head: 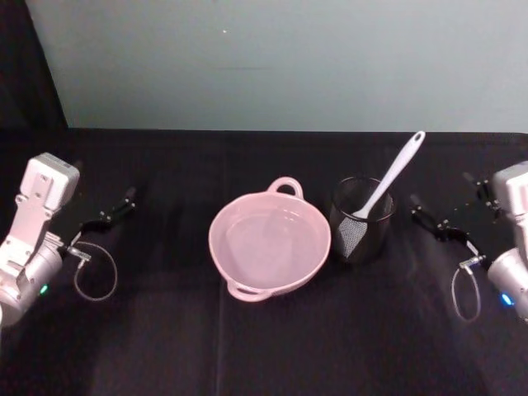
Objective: Use the one hand to pick up the spoon and stir the clear water in the bowl.
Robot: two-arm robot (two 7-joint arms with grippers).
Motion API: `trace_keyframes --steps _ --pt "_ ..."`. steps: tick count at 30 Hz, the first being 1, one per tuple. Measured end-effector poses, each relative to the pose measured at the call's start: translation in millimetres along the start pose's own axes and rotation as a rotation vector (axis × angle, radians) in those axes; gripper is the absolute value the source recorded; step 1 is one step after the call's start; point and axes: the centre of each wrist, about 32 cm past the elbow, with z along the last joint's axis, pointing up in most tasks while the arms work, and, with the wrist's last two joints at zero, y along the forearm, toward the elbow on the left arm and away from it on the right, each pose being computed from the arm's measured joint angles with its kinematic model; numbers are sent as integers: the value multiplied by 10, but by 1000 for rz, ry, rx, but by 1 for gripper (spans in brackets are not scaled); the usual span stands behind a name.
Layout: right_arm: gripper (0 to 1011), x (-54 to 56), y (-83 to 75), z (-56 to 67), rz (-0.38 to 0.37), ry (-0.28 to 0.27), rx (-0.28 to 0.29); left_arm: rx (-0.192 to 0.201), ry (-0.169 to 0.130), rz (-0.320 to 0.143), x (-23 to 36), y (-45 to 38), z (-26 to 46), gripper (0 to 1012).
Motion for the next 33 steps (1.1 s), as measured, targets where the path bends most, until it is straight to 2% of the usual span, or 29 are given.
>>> trace_keyframes --steps 2,6,8,12,13,16,20,25,28,31,33 --pt "1003 34 -63 -27 -9 121 23 0 0 0 0 0 0 1011" --pt "1003 80 -145 -51 -12 257 51 0 0 0 0 0 0 1011" --pt "1003 119 -216 -74 5 396 78 0 0 0 0 0 0 1011" --pt "1003 133 -249 -99 38 515 87 0 0 0 0 0 0 1011" --pt "1003 132 -247 -114 58 569 89 0 0 0 0 0 0 1011" --pt "1003 122 -210 -139 96 650 91 0 0 0 0 0 0 1011" --pt "1002 93 -109 -141 131 710 100 0 0 0 0 0 0 1011" --pt "1003 26 136 -147 191 775 129 0 0 0 0 0 0 1011" --pt "1003 0 246 -161 211 797 135 0 0 0 0 0 0 1011" --pt "1003 -31 434 -187 240 832 146 0 0 0 0 0 0 1011" --pt "1003 -40 490 -199 249 845 151 0 0 0 0 0 0 1011"
